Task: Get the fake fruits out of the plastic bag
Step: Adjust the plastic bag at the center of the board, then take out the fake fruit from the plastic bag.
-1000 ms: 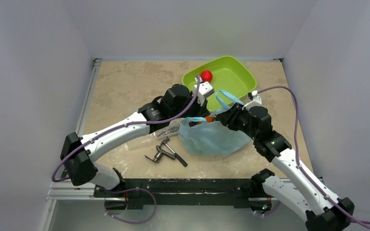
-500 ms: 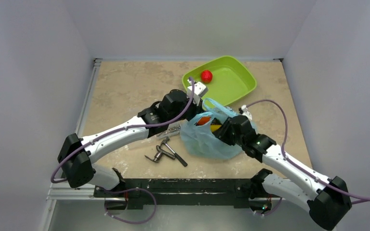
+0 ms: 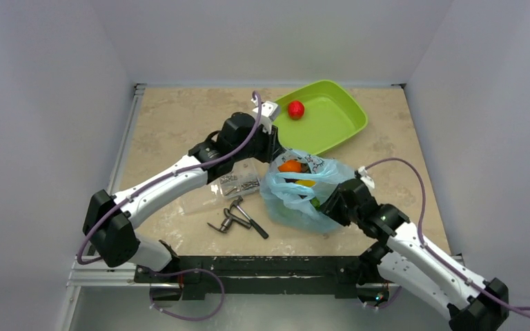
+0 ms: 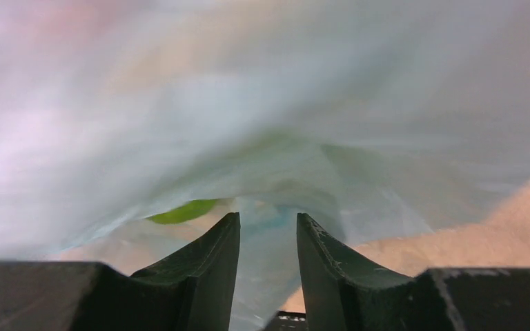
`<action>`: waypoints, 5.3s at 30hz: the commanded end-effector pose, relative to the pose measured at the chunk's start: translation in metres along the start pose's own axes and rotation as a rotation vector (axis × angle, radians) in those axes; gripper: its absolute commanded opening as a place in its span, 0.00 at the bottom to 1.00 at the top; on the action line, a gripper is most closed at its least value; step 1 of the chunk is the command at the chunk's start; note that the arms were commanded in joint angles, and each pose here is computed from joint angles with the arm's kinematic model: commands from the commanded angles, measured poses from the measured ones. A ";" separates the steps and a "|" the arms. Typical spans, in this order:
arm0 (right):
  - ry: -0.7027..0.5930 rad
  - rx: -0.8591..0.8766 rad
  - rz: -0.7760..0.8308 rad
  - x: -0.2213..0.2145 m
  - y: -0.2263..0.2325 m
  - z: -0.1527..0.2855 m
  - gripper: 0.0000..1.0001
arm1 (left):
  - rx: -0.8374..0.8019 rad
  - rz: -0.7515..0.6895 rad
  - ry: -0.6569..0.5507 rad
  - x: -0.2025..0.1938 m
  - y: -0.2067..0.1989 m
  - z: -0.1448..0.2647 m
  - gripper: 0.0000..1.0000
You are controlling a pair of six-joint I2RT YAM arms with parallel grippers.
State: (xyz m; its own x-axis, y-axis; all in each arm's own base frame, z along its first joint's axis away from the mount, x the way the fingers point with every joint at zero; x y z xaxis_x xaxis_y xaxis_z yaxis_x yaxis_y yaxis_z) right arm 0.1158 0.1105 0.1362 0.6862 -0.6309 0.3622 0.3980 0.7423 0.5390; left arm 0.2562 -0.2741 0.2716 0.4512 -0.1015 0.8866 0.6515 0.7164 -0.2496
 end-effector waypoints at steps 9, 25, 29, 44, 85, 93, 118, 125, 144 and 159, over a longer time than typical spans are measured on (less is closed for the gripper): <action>-0.001 0.363 0.197 0.023 0.084 0.024 0.39 | -0.011 -0.245 -0.073 0.060 -0.017 0.072 0.99; 0.046 0.479 0.217 0.000 0.104 -0.001 0.32 | -0.327 -0.262 0.029 -0.015 -0.108 0.061 0.69; -0.032 0.372 0.091 0.006 0.093 -0.015 0.26 | -0.277 -0.208 0.182 -0.062 -0.094 0.051 0.51; -0.309 -0.005 0.180 0.104 0.035 -0.016 0.34 | 0.110 0.054 0.417 -0.210 -0.023 0.064 0.42; 0.046 0.415 0.450 -0.044 0.102 0.024 0.59 | -0.068 0.118 0.329 -0.177 -0.045 0.073 0.96; 0.096 0.455 0.417 -0.054 0.097 0.014 0.41 | -0.013 0.080 0.353 -0.178 -0.041 0.059 0.41; 0.015 0.416 0.513 -0.032 0.084 0.035 0.68 | 0.368 0.078 0.416 -0.213 0.018 0.113 0.00; -0.001 0.354 0.618 -0.033 0.112 0.018 0.45 | 0.372 0.081 0.424 -0.215 0.018 0.112 0.00; 0.094 0.178 0.786 -0.064 0.102 -0.055 0.59 | 0.360 0.176 0.436 -0.222 0.014 0.114 0.00; 0.114 0.153 0.789 -0.068 0.084 -0.060 0.73 | 0.240 0.115 0.379 -0.181 -0.001 0.127 0.66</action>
State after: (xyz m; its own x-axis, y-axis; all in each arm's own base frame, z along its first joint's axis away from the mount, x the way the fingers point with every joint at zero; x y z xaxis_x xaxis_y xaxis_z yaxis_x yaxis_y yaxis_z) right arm 0.1425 0.2322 0.1132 0.7900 0.0986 0.6051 -0.3001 0.9229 0.2414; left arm 0.0907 -0.1637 0.1230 0.7894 -0.2295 0.5693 0.3902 0.9036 -0.1768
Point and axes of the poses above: each gripper's point midway between its finger pads, its own z axis back along the fingers, its own y axis along the line the jaws close on, x = y × z, the point moved 8 cm from there along z, back along the fingers, and after that the axes turned 4 degrees about -z, right-handed, at the moved point
